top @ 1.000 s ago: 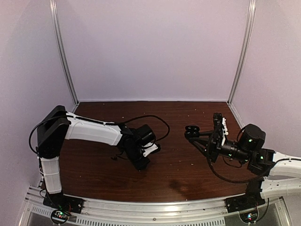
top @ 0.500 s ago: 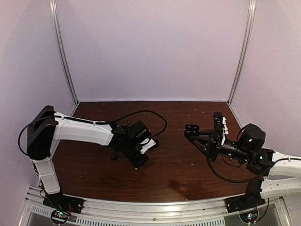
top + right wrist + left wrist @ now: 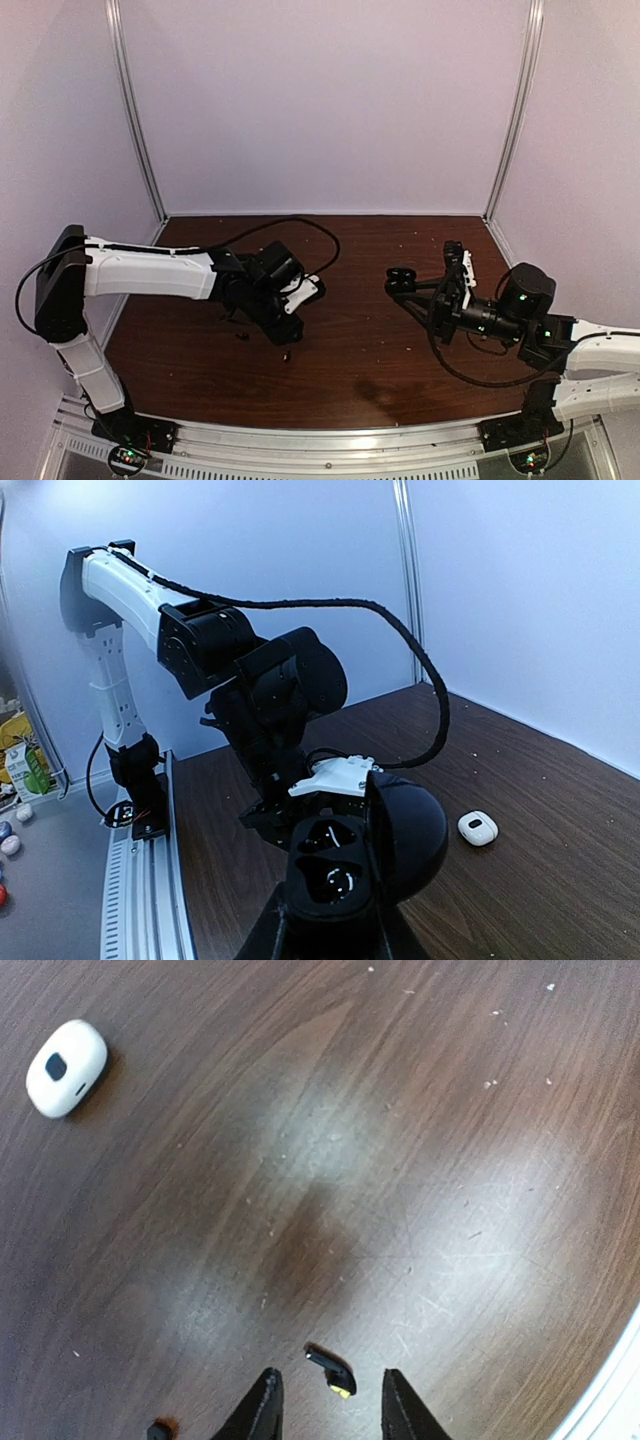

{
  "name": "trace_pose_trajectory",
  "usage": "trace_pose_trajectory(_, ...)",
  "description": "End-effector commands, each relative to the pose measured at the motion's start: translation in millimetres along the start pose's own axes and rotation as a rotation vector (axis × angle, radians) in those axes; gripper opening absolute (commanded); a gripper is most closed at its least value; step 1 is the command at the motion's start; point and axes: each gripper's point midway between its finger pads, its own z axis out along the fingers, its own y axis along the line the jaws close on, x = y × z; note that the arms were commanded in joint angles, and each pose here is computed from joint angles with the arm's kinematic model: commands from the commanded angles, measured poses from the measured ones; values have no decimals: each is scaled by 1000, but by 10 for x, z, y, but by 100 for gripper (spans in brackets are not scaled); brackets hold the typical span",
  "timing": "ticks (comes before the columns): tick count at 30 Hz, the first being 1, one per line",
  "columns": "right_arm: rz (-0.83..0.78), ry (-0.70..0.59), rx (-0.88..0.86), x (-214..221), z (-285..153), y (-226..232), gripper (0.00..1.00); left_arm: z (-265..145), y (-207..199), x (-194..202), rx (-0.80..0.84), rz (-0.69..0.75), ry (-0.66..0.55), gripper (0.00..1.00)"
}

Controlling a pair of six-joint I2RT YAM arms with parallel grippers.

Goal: Insert the wireless bluetooth earbuds into the charging case
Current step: Move the right earbud to the center of the board, then pick up the right earbud from the center of the board.

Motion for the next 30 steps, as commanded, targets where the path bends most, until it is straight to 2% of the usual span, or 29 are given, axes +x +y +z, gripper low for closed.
trace_pose_trajectory(1, -12, -38, -12, -142, -31, 29, 0, -102, 67, 180, 19, -142, 2, 36)
trace_pose_trajectory(4, -7, -42, -11, -124, -45, 29, 0, -179, -57, 89, 105, -215, -162, 39)
trace_pose_trajectory(9, -10, -42, -17, -106, -34, 35, 0, -295, -20, 68, 91, -229, -352, 44)
trace_pose_trajectory(20, -13, -46, -12, -112, -45, 28, 0, -126, -178, 273, 44, 10, -386, 43)
trace_pose_trajectory(30, -12, -47, -11, -105, -44, 25, 0, -35, -91, 377, -4, 31, -515, 44)
